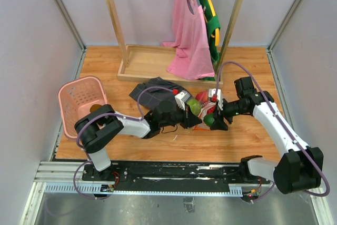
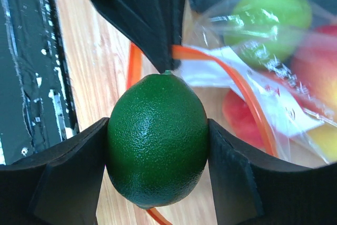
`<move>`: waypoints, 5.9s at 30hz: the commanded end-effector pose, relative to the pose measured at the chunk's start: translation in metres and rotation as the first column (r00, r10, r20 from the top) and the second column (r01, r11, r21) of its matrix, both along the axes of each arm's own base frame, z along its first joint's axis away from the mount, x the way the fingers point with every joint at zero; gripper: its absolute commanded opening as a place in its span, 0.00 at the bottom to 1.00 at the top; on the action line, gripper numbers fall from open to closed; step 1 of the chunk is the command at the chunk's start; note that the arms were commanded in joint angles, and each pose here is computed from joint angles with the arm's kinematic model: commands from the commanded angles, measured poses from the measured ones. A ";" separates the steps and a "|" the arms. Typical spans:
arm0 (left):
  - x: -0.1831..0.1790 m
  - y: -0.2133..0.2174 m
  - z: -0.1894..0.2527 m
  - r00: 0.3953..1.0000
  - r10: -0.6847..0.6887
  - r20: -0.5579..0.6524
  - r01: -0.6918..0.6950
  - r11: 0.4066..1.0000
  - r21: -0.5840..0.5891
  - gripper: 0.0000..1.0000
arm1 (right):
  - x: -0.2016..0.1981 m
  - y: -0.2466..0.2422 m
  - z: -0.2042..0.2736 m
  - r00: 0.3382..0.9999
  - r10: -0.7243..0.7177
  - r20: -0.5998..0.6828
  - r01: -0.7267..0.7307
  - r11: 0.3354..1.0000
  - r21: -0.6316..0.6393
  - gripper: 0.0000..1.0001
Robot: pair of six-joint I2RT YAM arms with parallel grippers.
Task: Open the zip-top bag and remove the fake food
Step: Pick up the fake fruit from the zipper food storage bag.
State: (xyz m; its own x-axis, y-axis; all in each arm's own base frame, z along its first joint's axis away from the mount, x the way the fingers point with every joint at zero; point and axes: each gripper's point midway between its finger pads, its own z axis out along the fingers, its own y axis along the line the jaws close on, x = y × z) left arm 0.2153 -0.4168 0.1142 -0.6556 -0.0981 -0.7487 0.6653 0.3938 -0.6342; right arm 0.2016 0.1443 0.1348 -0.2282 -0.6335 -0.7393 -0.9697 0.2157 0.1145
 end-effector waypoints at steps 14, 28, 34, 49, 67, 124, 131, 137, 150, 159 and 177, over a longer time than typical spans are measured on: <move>0.003 0.006 0.030 0.999 0.043 -0.013 -0.044 0.995 -0.090 0.38 | -0.008 0.027 0.073 0.968 0.133 0.214 -0.204 0.910 0.360 0.01; 0.002 0.051 0.103 0.980 0.172 0.099 -0.146 0.963 -0.227 0.73 | -0.012 0.021 0.135 0.946 0.091 0.311 -0.223 0.880 0.420 0.01; -0.013 0.087 0.162 0.958 0.240 0.158 -0.165 0.910 -0.381 0.91 | -0.025 0.022 0.159 0.934 0.097 0.344 -0.249 0.868 0.429 0.01; -0.060 0.120 0.251 0.984 0.147 0.105 -0.059 0.810 -0.584 0.92 | -0.036 0.031 0.168 0.901 0.186 0.391 -0.327 0.885 0.332 0.02; -0.038 0.079 0.252 0.958 0.285 -0.015 -0.263 0.861 -0.436 0.92 | -0.034 0.049 0.165 0.869 0.274 0.411 -0.386 0.897 0.217 0.02; -0.048 -0.010 0.223 0.985 0.072 -0.160 -0.133 0.901 -0.413 0.39 | -0.031 0.059 0.156 0.856 0.312 0.412 -0.411 0.894 0.178 0.03; -0.050 -0.002 0.228 0.985 0.071 -0.159 -0.136 0.883 -0.449 0.00 | -0.028 0.057 0.152 0.859 0.299 0.416 -0.395 0.904 0.166 0.30; -0.049 0.011 0.234 0.984 0.094 -0.150 -0.156 0.863 -0.481 0.00 | -0.027 0.058 0.151 0.866 0.283 0.411 -0.379 0.909 0.173 0.74; -0.044 0.031 0.226 0.980 0.144 -0.138 -0.191 0.876 -0.443 0.00 | -0.028 0.055 0.162 0.885 0.249 0.394 -0.350 0.913 0.210 0.98; -0.039 0.055 0.218 0.968 0.242 -0.063 -0.249 0.910 -0.331 0.00 | -0.031 0.044 0.153 0.888 0.216 0.405 -0.330 0.914 0.236 0.98; -0.003 0.185 0.208 0.799 0.541 0.262 -0.591 0.786 0.178 0.00 | -0.023 0.029 0.117 0.921 0.140 0.362 -0.261 0.914 0.311 0.98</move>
State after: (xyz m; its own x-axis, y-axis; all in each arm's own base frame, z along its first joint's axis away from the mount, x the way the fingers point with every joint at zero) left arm 0.2000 -0.2907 0.3248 -0.4451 -0.3031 -0.8426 0.4886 0.7064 -0.5122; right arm 0.1784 0.1751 0.2495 0.1438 -0.3786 -0.9143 -0.9871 0.0103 -0.1595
